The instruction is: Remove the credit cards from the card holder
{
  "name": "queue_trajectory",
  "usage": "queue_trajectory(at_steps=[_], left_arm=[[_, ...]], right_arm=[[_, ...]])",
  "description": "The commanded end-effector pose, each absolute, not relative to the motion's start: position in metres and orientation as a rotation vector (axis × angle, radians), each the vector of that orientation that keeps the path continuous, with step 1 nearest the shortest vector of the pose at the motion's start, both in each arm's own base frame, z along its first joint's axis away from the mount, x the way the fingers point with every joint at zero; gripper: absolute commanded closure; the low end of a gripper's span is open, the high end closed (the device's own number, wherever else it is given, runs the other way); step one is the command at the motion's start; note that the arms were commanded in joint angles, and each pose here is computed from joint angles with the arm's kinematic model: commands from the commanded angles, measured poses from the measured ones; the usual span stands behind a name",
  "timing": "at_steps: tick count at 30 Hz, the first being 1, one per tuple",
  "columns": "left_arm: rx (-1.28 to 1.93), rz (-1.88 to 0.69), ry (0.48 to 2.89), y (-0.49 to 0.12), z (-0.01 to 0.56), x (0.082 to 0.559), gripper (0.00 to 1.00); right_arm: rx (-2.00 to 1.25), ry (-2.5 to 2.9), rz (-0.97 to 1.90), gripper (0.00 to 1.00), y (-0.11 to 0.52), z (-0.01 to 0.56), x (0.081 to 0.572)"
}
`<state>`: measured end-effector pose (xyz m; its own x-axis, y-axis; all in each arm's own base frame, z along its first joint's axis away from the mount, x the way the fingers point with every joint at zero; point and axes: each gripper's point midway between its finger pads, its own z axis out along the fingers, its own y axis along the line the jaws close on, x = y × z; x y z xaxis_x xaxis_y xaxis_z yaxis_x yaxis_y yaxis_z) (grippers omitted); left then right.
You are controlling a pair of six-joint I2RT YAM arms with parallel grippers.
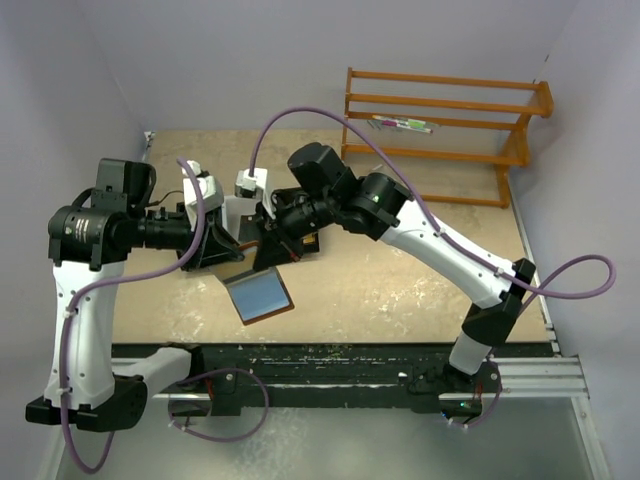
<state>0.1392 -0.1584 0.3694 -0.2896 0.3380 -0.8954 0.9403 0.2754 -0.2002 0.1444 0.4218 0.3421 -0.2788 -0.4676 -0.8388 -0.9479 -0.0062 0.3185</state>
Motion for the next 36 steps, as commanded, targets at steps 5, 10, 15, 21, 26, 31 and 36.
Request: queue_trajectory(at_steps=[5, 10, 15, 21, 26, 31, 36], left_arm=[[1.209, -1.1, 1.694, -0.167, 0.373, 0.114, 0.75], [1.186, -1.159, 1.709, -0.17, 0.37, 0.108, 0.71], [1.185, -1.174, 1.689, -0.171, 0.374, 0.104, 0.73], [1.15, -1.19, 1.681, -0.174, 0.389, 0.115, 1.0], [1.058, -1.162, 1.611, -0.179, 0.428, 0.127, 1.0], [0.934, -1.143, 1.546, -0.182, 0.465, 0.134, 1.0], [0.893, -1.18, 1.551, -0.183, 0.472, 0.134, 1.0]], right_arm=[[-1.459, 1.669, 1.246, 1.0, 0.418, 0.374, 0.146], [-1.45, 1.623, 1.295, 1.0, 0.421, 0.383, 0.14], [-1.432, 1.604, 1.292, 1.0, 0.421, 0.388, 0.142], [-1.291, 1.583, 1.285, 0.47, 0.416, 0.404, 0.159], [-0.933, 1.468, 1.531, 0.25, 0.387, 0.432, 0.171], [-0.685, 1.274, 1.712, 0.22, 0.363, 0.44, 0.154], [-0.648, 1.218, 1.78, 0.27, 0.36, 0.449, 0.15]])
